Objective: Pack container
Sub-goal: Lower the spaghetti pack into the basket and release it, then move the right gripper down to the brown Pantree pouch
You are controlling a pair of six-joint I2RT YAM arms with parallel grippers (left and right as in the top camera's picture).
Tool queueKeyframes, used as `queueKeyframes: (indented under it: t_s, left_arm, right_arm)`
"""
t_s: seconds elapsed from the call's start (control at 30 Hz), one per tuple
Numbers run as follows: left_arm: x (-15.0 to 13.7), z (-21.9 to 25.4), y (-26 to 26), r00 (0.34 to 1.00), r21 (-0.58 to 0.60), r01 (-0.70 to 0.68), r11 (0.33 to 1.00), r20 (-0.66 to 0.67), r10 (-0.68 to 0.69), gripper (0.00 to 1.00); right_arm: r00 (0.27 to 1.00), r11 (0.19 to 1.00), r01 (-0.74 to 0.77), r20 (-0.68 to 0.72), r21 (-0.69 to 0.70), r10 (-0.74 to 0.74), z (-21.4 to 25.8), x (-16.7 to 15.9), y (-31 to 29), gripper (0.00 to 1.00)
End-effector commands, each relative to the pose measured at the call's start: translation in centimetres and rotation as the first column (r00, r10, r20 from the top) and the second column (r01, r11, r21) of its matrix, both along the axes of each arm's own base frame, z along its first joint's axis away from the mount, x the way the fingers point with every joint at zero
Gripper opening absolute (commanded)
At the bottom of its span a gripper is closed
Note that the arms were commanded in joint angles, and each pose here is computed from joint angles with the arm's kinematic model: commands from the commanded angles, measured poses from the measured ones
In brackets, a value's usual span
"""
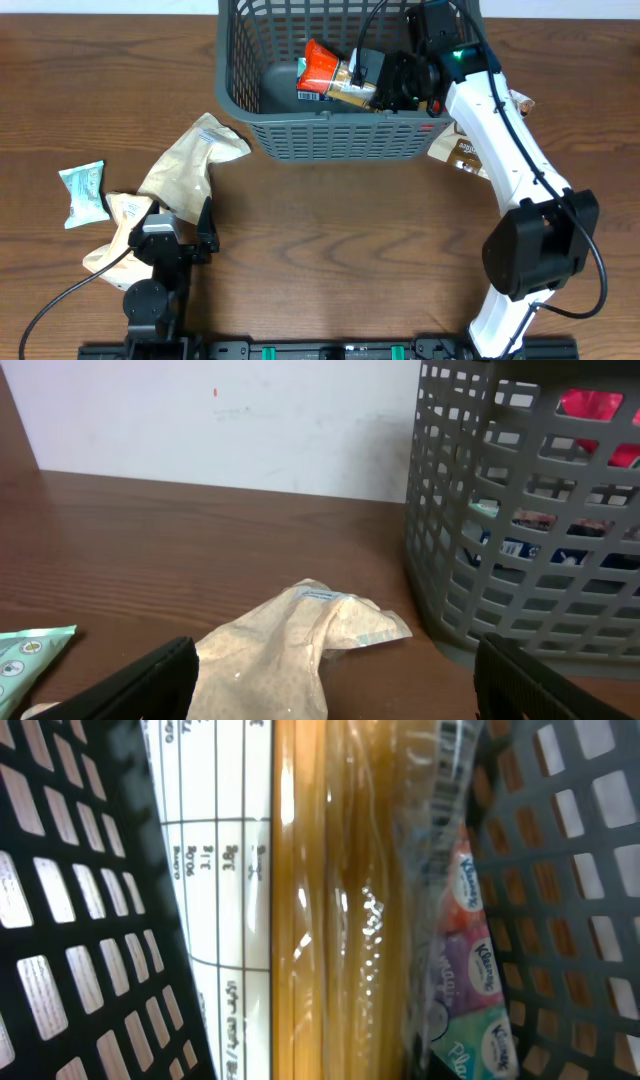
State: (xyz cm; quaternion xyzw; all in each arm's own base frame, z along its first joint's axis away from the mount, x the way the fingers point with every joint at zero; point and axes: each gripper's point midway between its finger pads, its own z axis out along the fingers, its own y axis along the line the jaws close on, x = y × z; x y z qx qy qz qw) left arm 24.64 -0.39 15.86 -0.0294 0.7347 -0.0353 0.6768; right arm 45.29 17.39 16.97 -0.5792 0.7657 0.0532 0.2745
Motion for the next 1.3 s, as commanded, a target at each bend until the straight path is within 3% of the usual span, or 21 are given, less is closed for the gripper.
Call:
queueKeyframes:
  t_s: [0.0, 0.07, 0.1, 0.47, 0.6, 0.83, 0.93, 1.0, 1.13, 1.2, 1.27]
  left_arm:
    - [0.1, -0.5, -0.2, 1.0, -0.002, 0.008, 1.0, -0.007, -0.008, 0.81]
    - [0.1, -0.5, -0.2, 1.0, -0.002, 0.008, 1.0, -0.007, -0.008, 0.81]
    - [0.1, -0.5, -0.2, 1.0, -0.002, 0.008, 1.0, -0.007, -0.008, 0.81]
    - [0.1, -0.5, -0.2, 1.0, -0.002, 0.008, 1.0, -0.007, -0.008, 0.81]
    - [0.1, -0.5, -0.2, 1.0, -0.002, 0.008, 1.0, -0.007, -0.008, 0.81]
    - [0.0, -0.9, -0.2, 1.0, -0.002, 0.007, 1.0, -0.022, -0.007, 0.81]
    - [0.0, -0.9, -0.2, 1.0, -0.002, 0.007, 1.0, -0.022, -0.007, 0.81]
    - [0.0, -0.9, -0.2, 1.0, -0.002, 0.007, 1.0, -0.022, -0.007, 0.81]
    - [0.0, -0.9, -0.2, 1.0, -0.002, 0.007, 1.0, -0.022, -0.007, 0.81]
    - [0.0, -0.9, -0.2, 1.0, -0.002, 0.007, 1.0, -0.022, -0.007, 0.81]
    - [0.0, -0.9, -0.2, 1.0, -0.002, 0.007, 1.0, -0.022, -0.007, 0.81]
  right_arm:
    - [0.996, 0.998, -0.002, 0.086, 0.06, -0.003, 3.4, 0.8, 0.3, 0.54]
    - [0.993, 0.996, 0.045, 0.108, 0.073, -0.053, 3.9, 1.7, 0.2, 0.89]
    - [0.992, 0.996, 0.051, 0.115, 0.08, -0.06, 4.1, 1.9, 0.2, 0.9]
    - [0.974, 0.99, 0.065, 0.21, 0.123, -0.09, 7.9, 3.5, 0.0, 0.91]
    - [0.956, 0.978, 0.112, 0.249, 0.175, -0.154, 10.9, 4.4, -0.8, 0.97]
    - [0.905, 0.951, 0.147, 0.351, 0.271, -0.24, 17.8, 4.9, -2.9, 0.98]
    - [0.865, 0.943, 0.147, 0.424, 0.298, -0.268, 21.1, 4.9, -4.3, 0.91]
    - [0.826, 0.925, 0.166, 0.464, 0.341, -0.32, 23.7, 4.9, -5.4, 0.88]
    - [0.696, 0.833, 0.276, 0.499, 0.479, -0.517, 28.6, 5.5, -9.4, 0.89]
    - [0.559, 0.709, 0.395, 0.459, 0.584, -0.69, 30.8, 6.0, -13.1, 0.89]
    - [0.362, 0.508, 0.516, 0.361, 0.69, -0.859, 32.1, 6.1, -17.9, 0.94]
